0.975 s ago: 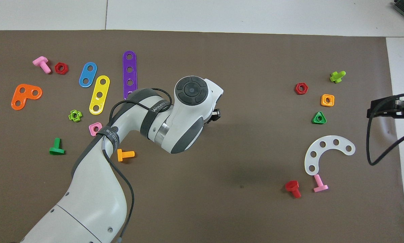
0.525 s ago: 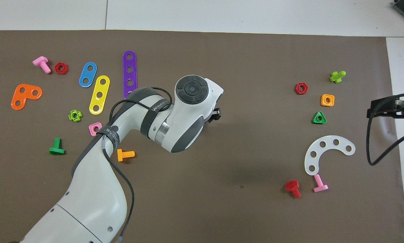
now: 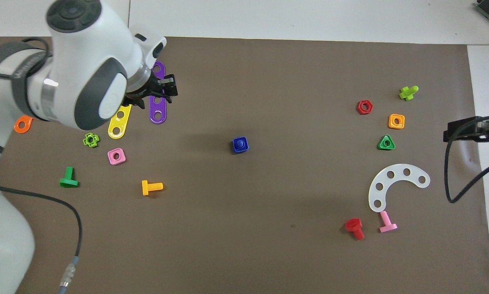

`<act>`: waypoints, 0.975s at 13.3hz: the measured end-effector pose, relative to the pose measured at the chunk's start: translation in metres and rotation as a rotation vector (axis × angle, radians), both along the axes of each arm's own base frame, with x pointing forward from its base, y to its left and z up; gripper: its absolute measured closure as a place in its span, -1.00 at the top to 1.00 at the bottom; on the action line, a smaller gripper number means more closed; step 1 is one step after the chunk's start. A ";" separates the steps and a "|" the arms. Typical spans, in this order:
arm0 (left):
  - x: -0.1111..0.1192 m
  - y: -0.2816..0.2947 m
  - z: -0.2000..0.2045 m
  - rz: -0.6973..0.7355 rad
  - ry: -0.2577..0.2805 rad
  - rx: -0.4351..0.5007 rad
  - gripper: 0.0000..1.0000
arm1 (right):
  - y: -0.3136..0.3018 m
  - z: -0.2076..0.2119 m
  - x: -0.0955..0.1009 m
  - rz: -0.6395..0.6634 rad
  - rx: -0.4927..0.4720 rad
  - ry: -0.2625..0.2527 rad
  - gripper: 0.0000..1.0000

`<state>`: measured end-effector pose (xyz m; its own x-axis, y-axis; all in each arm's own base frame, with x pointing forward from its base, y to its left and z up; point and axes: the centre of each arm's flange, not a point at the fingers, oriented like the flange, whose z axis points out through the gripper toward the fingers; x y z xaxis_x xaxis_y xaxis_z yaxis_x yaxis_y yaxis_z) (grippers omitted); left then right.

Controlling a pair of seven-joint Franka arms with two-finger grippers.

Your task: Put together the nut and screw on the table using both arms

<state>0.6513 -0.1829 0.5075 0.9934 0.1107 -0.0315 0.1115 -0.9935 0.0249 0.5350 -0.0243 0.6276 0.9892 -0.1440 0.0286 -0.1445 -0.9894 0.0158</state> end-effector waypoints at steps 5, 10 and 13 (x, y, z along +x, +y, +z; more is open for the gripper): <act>-0.024 0.104 0.015 -0.106 0.081 0.019 0.41 | 0.001 -0.001 0.000 0.002 0.000 0.003 1.00; -0.083 0.111 0.059 -0.103 0.050 0.047 0.99 | 0.001 -0.002 0.000 0.002 0.000 0.005 1.00; -0.104 0.112 0.078 -0.100 0.043 0.056 1.00 | 0.001 -0.002 0.000 0.002 0.000 0.005 1.00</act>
